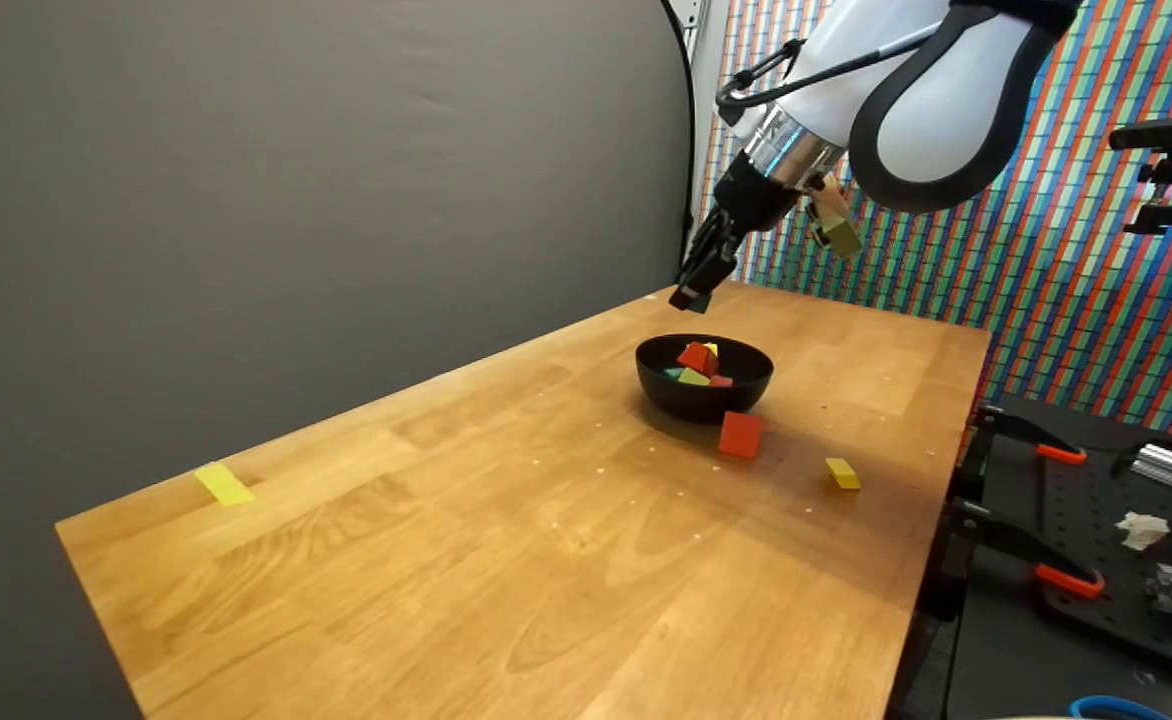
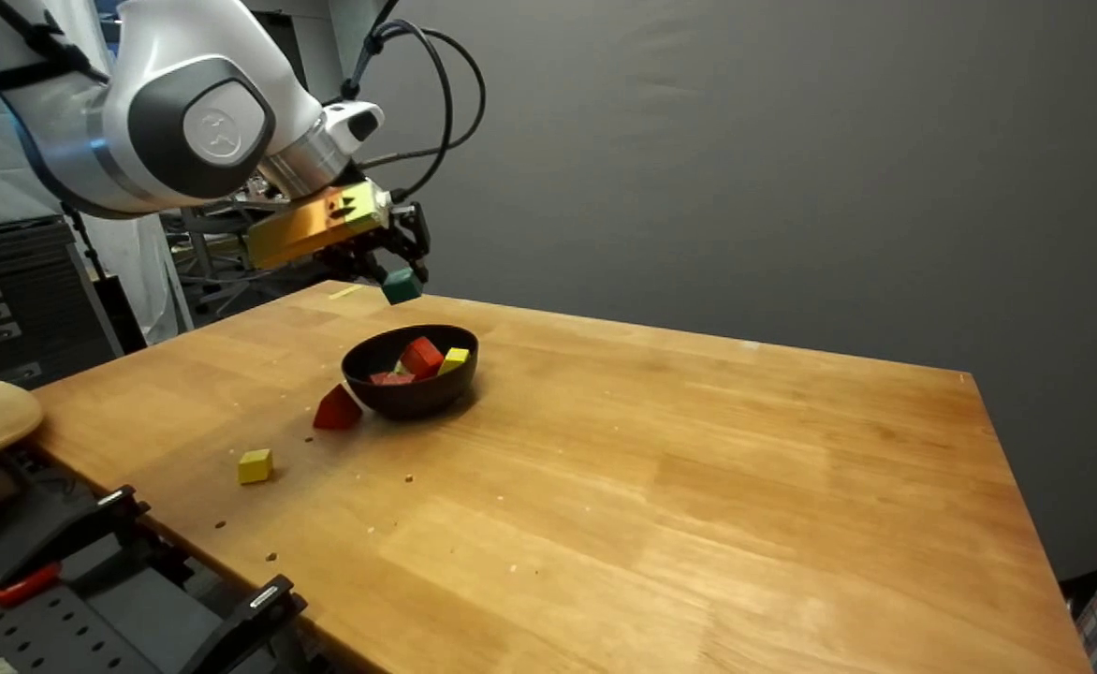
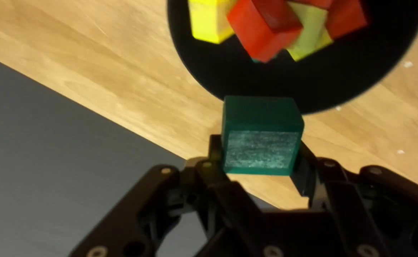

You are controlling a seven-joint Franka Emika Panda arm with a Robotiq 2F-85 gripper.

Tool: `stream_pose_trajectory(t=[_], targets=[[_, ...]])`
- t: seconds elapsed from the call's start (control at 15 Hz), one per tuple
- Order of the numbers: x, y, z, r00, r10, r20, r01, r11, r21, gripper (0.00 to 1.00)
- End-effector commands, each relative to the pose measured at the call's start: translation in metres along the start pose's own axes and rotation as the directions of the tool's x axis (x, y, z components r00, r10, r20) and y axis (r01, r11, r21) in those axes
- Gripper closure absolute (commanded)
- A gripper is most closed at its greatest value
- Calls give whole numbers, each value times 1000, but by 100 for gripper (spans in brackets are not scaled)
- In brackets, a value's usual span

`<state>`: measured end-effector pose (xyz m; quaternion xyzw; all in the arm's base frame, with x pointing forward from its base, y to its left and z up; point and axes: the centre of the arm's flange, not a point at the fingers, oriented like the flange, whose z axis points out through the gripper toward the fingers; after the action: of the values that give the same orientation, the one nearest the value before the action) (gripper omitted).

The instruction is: Put all the blocks in the bowl

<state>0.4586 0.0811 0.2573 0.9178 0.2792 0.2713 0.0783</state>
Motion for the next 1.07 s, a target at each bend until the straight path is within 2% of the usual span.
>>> stream_pose_trajectory(t=[0.0,0.07,0.33,0.47,0.6,0.67,0.8,1.0], targets=[[34,-17,-13,998,-39,-44,43,996,82,28],[37,-21,-17,998,-46,-33,49,994,94,26],[33,-20,-30,997,-50,60,43,992,122,0],[26,-18,-37,994,-49,102,33,987,158,0],[16,-25,-47,984,-83,157,36,959,280,0],[11,-32,-53,974,-106,200,39,948,316,0],[-10,-43,-66,949,-87,303,-31,931,364,0],[-37,-60,-79,907,-54,418,-132,906,402,0]])
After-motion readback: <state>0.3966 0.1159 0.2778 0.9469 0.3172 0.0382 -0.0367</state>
